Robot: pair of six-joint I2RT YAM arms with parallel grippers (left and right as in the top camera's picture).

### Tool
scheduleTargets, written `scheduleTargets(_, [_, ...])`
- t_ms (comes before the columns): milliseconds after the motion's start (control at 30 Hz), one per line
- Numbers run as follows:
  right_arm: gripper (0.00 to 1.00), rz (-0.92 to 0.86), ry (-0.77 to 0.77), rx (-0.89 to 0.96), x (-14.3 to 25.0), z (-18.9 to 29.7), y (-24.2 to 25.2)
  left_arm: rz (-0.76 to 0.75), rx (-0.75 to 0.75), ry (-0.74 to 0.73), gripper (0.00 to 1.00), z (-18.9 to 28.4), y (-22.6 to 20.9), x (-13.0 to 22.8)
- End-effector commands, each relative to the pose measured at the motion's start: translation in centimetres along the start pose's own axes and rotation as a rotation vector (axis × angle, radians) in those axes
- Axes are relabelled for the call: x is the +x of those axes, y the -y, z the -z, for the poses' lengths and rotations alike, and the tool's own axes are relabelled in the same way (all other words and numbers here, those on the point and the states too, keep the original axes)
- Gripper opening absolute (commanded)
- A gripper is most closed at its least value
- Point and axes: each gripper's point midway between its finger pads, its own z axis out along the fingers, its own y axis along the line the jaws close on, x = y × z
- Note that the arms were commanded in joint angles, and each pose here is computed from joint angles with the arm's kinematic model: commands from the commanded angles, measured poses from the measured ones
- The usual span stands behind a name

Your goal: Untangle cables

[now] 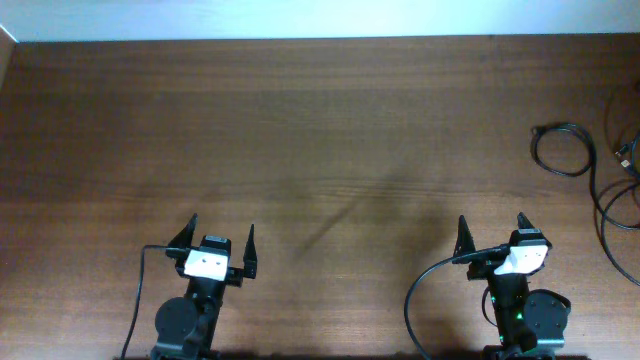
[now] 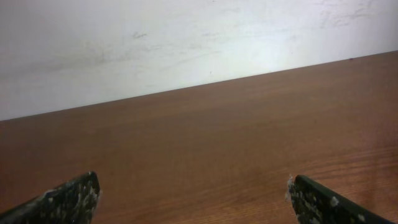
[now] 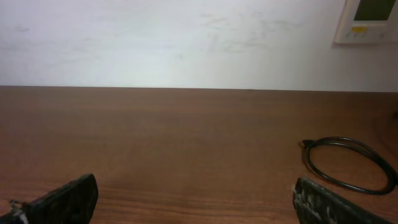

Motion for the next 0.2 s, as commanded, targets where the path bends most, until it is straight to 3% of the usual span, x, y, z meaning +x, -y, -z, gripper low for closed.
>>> scheduleTargets(0, [0.99,-0.003,-0.006,0.003,0.29,-0.01,-0.02,-0.009,-0.01,-0.004,0.99,0.0,-0.2,0.22])
scheduleTargets(167, [0.99,-0.003,-0.005,0.003,0.28,-0.01,-0.02,-0.009,-0.009,-0.004,0.99,0.0,-0.2,0.21])
